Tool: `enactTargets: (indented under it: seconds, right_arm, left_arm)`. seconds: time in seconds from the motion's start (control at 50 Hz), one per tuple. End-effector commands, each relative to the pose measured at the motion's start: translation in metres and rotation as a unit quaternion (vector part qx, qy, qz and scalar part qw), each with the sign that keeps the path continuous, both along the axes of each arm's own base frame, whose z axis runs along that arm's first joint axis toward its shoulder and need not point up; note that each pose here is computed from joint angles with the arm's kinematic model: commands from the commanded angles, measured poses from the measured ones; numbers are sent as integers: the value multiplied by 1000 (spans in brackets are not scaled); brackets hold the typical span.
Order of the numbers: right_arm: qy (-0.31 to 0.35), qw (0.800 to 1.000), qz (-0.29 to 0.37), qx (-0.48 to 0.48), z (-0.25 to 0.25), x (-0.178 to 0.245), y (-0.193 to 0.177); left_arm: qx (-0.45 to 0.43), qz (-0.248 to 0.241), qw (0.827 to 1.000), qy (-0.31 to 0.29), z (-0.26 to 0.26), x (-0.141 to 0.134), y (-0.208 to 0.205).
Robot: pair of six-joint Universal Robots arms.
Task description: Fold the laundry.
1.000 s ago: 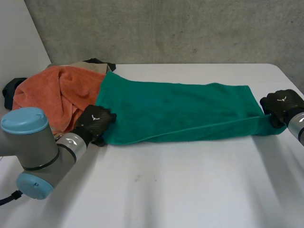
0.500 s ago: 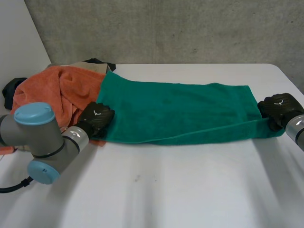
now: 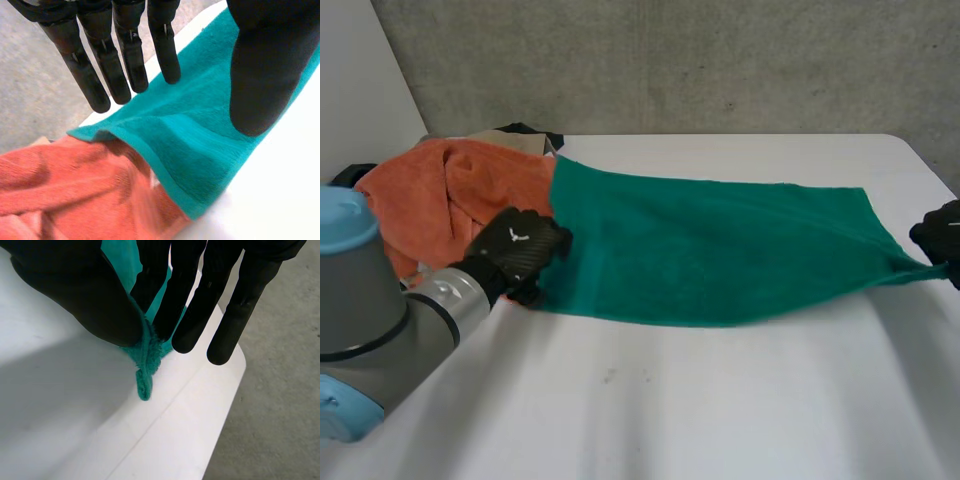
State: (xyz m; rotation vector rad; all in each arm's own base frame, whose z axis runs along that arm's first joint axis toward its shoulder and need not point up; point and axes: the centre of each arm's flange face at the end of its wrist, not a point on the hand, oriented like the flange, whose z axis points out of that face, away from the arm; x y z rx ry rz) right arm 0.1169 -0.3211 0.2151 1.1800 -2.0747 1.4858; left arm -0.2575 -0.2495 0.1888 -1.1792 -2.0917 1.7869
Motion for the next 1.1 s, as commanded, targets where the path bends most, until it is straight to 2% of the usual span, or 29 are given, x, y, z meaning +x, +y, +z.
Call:
enactTargets:
  seconds: [0.02, 0.16, 0.32, 0.52, 0.68, 0.92, 1.1]
  right_arm:
    - [-68, 998, -6, -19, -4, 12, -17]
    - [-134, 990, -31, -34, -2, 12, -45]
    - [-120, 989, -78, -32, -25, 1, -80]
    - [-116, 987, -98, -60, -37, -8, -111]
    - [-116, 986, -98, -66, -42, -8, -115]
    - [-114, 986, -102, -64, -48, -8, -118]
    - [-113, 987, -98, -58, -50, -7, -115]
  left_arm:
    - [36, -20, 999, -10, -48, -17, -13]
    - [49, -14, 999, 4, -62, -27, -28]
    - [81, 6, 994, 76, -59, -39, -46]
    - [103, 2, 992, 76, -56, -48, -46]
    - [109, 0, 991, 74, -56, -51, -48]
    - [142, -29, 988, 52, -67, -68, -21]
    - [134, -25, 990, 41, -78, -68, -28]
